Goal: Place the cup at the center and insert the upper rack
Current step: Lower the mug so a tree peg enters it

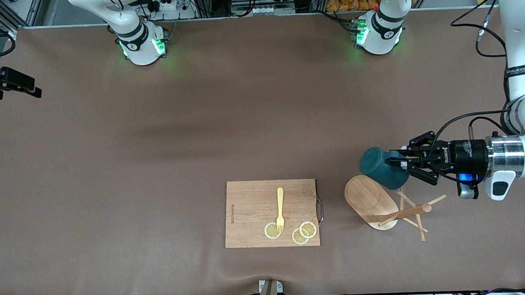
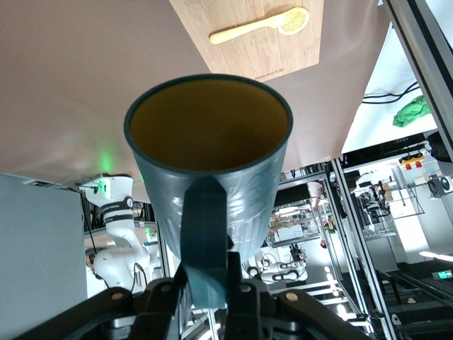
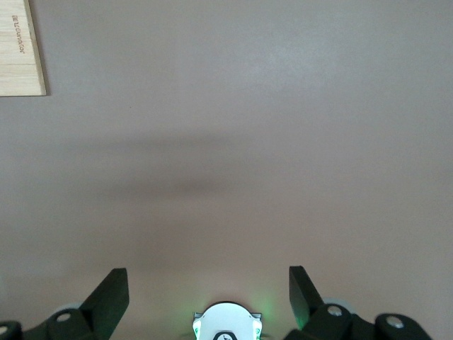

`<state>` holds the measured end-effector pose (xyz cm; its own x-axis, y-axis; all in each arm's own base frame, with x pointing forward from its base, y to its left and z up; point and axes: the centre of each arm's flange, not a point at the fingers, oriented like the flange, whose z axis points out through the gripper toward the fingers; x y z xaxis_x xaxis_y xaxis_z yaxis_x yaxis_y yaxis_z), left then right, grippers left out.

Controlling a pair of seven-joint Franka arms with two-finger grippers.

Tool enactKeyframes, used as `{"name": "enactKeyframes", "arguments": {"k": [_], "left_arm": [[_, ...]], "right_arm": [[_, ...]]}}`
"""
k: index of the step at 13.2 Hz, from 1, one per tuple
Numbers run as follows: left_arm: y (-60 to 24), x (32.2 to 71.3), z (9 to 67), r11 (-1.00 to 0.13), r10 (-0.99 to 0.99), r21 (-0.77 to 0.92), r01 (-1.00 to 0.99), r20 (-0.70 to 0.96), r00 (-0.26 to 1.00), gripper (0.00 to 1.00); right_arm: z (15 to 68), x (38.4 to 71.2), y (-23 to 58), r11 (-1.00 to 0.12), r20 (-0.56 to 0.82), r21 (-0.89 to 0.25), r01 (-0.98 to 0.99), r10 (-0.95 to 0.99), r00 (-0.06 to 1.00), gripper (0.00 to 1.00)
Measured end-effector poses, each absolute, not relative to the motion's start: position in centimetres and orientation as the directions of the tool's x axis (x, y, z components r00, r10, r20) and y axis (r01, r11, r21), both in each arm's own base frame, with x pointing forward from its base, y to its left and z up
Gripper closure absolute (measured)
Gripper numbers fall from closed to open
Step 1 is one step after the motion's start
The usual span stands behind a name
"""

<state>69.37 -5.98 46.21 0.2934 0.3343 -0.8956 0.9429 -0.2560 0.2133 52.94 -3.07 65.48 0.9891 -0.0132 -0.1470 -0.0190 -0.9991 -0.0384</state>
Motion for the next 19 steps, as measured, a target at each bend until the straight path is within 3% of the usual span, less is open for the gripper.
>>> {"name": "enactKeyframes", "arguments": {"k": [19], "left_arm": [[-2.9, 71.1, 41.8, -0.165, 0.391, 0.177, 0.97, -0.891, 0.229, 0.79]], "right_arm": [[65.5, 52.9, -2.8, -0.999, -0.149, -0.039, -0.015, -0.009, 0.989, 0.0]]}}
